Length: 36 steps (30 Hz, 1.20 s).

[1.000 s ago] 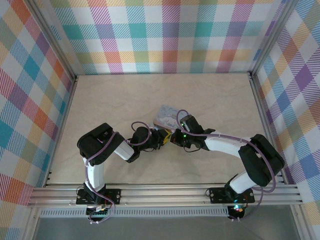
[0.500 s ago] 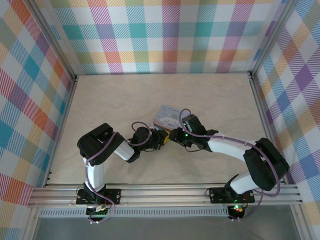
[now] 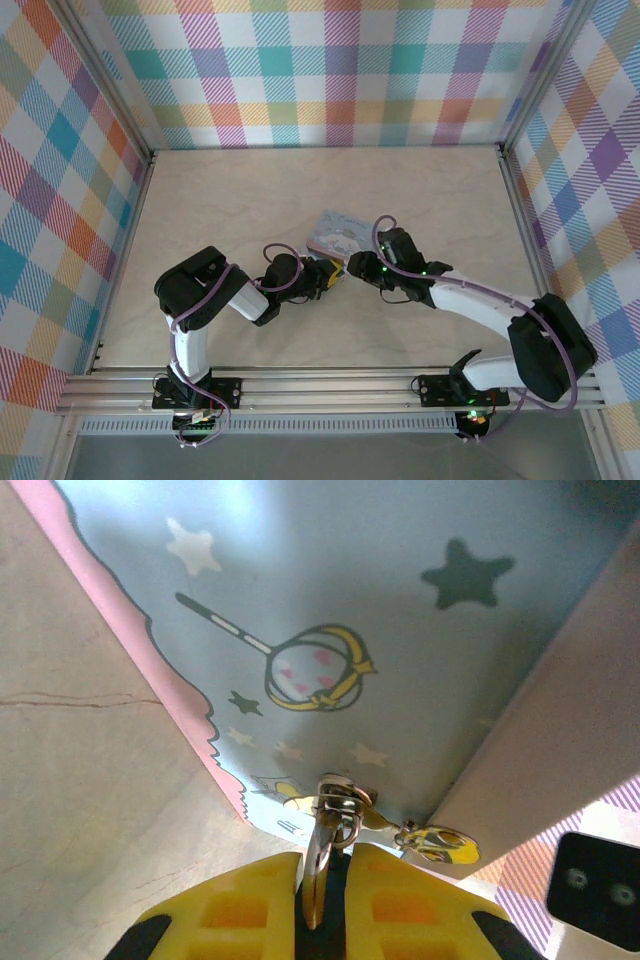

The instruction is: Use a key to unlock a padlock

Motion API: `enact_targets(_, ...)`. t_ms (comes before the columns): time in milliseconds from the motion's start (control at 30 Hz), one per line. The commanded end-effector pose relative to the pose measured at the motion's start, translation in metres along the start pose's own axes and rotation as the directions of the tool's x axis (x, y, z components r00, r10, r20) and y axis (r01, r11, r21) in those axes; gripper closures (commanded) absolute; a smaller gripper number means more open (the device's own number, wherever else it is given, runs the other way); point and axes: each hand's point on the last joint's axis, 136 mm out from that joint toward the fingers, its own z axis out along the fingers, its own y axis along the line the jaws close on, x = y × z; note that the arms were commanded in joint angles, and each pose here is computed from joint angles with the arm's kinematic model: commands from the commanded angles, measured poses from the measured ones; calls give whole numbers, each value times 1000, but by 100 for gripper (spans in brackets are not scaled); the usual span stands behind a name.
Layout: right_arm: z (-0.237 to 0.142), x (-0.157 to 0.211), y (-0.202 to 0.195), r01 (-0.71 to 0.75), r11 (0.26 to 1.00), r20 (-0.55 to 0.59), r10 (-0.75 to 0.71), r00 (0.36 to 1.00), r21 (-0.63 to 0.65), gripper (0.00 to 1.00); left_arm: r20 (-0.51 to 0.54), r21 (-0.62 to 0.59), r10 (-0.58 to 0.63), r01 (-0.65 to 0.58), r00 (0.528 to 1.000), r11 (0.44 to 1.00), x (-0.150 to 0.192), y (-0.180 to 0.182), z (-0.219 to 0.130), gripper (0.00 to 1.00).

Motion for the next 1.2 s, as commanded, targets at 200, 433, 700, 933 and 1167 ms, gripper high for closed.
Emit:
enact_targets(200,-51,-41,3,250,964,213,-263,941,86,23,-21,-11,4,-5,1000,1000,9,-1,0,100)
enact_targets(433,-83,-64,10,387,910,331,-415,847,150,0,-34,-18,7,-7,999,1000,12,-1,1,100)
enact_targets(700,-99,-73,36,662,723,381,-678,628,195,0,-40,-24,14,-15,999,1000,12,-4,1,100)
enact_targets(933,-92,-61,42,864,437,335,-876,346,251,0,-44,-26,16,-18,999,1000,14,-5,0,100)
enact_targets(1167,-74,-34,29,962,168,210,-970,122,215,0,-41,-27,20,-21,999,999,13,-7,0,100)
